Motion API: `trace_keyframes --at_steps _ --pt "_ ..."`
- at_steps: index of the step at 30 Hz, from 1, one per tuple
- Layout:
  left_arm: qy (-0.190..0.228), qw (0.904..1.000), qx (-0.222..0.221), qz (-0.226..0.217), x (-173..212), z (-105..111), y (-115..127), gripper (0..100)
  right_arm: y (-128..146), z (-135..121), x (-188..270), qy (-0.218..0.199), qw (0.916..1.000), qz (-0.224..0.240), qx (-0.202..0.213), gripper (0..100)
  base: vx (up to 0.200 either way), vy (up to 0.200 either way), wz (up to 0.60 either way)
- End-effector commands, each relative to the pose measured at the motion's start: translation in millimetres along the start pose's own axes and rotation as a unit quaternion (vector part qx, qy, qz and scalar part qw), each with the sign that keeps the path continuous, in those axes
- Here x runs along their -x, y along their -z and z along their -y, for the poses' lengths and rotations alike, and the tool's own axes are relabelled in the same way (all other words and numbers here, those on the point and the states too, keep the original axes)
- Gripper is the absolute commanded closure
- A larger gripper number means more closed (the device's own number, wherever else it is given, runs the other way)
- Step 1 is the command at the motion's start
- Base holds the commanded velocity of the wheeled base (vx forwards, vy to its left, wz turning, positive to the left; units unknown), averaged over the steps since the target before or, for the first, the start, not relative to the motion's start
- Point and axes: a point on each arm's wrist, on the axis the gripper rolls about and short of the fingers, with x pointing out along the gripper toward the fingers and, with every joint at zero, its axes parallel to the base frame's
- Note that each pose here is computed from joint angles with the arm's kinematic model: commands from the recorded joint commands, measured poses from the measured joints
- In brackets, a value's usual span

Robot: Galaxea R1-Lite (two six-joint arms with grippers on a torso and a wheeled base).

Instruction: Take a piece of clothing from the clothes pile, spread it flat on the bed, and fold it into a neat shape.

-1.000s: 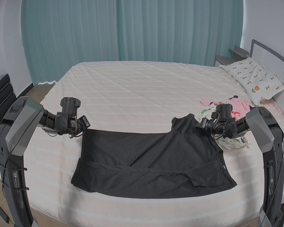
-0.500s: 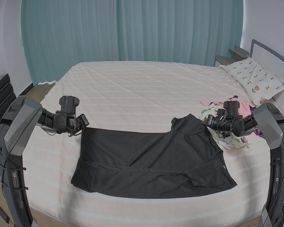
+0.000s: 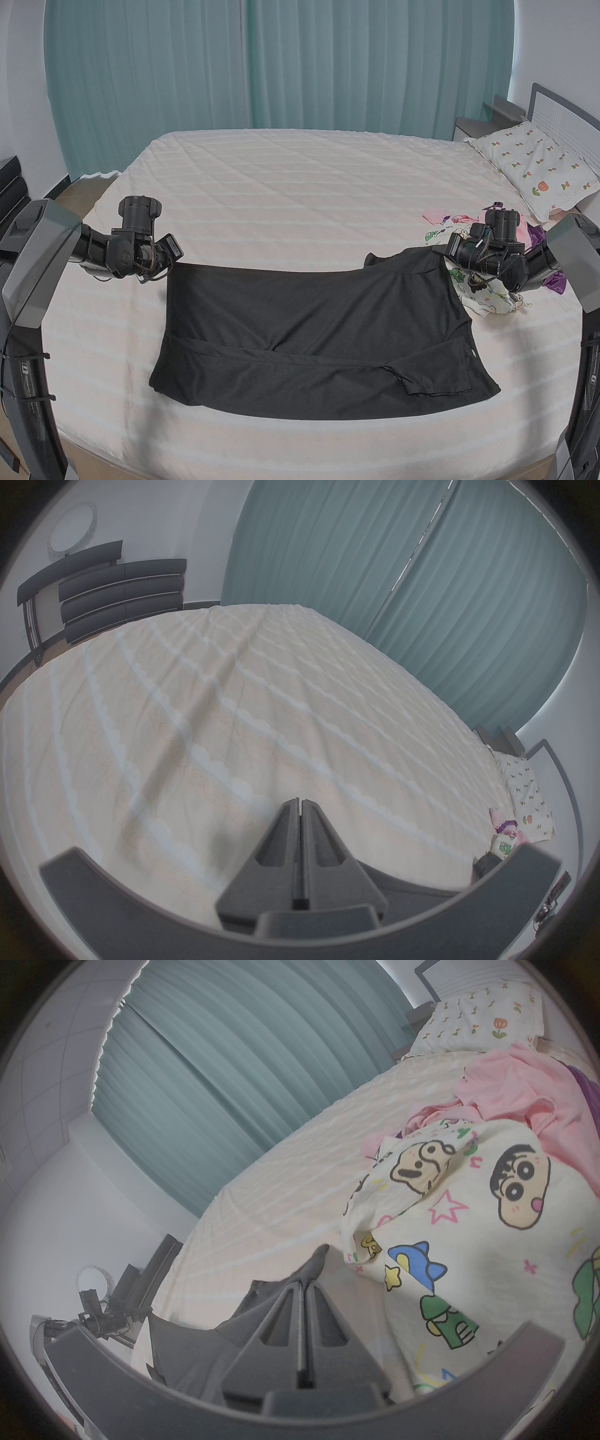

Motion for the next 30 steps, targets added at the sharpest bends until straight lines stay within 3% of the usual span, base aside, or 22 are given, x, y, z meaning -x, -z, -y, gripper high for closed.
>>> trace_keyframes --at_steps 1,9,13,20,30 --pt "0.001 1.0 0.004 0.008 6.1 -1.2 -6.2 100 -6.6 -0.7 20.2 -0.018 0.9995 0.026 -0.007 100 0.0 0.0 0.0" --pt "0.013 0.9996 0.008 0.023 17.5 4.1 -16.0 100 -12.1 5.4 52.7 -0.031 0.9986 0.042 -0.013 100 0.0 0.0 0.0" --pt "0.022 0.9987 0.017 0.043 25.8 1.4 -27.8 100 3.0 11.3 60.1 -0.028 0.9991 0.03 -0.014 100 0.0 0.0 0.0" --pt "0.008 0.9997 0.01 0.02 20.4 -6.1 -13.6 100 -0.5 9.3 62.9 -0.041 0.9979 0.05 -0.011 100 0.0 0.0 0.0" --pt "0.009 0.9997 0.008 0.021 13.5 -3.4 -12.6 100 1.2 6.3 62.9 -0.043 0.9979 0.047 -0.009 100 0.0 0.0 0.0"
